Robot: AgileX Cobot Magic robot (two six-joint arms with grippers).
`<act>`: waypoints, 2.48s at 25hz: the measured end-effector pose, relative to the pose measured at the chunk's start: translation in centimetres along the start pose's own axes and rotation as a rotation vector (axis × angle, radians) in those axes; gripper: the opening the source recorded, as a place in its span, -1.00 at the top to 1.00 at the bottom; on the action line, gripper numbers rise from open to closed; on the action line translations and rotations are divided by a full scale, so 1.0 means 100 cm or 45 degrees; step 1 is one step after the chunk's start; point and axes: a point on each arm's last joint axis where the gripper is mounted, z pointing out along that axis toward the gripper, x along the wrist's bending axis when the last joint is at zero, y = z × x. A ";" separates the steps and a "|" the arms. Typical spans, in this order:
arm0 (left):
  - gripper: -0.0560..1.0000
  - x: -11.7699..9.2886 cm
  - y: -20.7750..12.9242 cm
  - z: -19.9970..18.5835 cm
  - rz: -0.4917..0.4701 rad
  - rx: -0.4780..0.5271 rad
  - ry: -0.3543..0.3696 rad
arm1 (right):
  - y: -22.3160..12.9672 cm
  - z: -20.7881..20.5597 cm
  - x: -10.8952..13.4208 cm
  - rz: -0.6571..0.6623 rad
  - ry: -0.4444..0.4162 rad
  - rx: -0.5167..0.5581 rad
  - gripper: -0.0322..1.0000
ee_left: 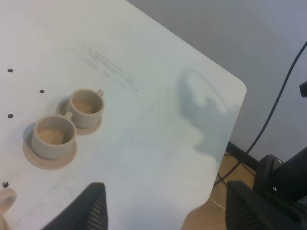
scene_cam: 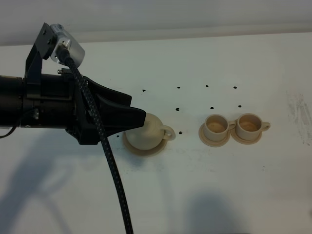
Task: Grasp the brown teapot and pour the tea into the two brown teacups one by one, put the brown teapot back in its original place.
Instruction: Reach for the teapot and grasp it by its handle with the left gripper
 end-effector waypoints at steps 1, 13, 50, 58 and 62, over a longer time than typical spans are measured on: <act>-0.07 0.000 0.000 0.000 0.000 0.001 -0.001 | -0.004 0.001 0.002 -0.008 0.020 -0.028 0.02; -0.07 -0.001 0.000 0.000 0.002 0.006 -0.007 | -0.012 0.003 0.007 -0.024 0.091 -0.141 0.01; -0.07 0.024 0.036 0.084 0.054 0.173 -0.055 | -0.036 -0.021 0.017 0.273 -0.189 -0.488 0.00; -0.07 0.025 0.057 0.142 0.050 0.632 0.235 | -0.036 -0.021 0.017 0.273 -0.189 -0.488 0.00; -0.07 0.020 0.061 0.166 0.074 0.806 0.376 | -0.036 -0.021 0.017 0.273 -0.189 -0.488 0.00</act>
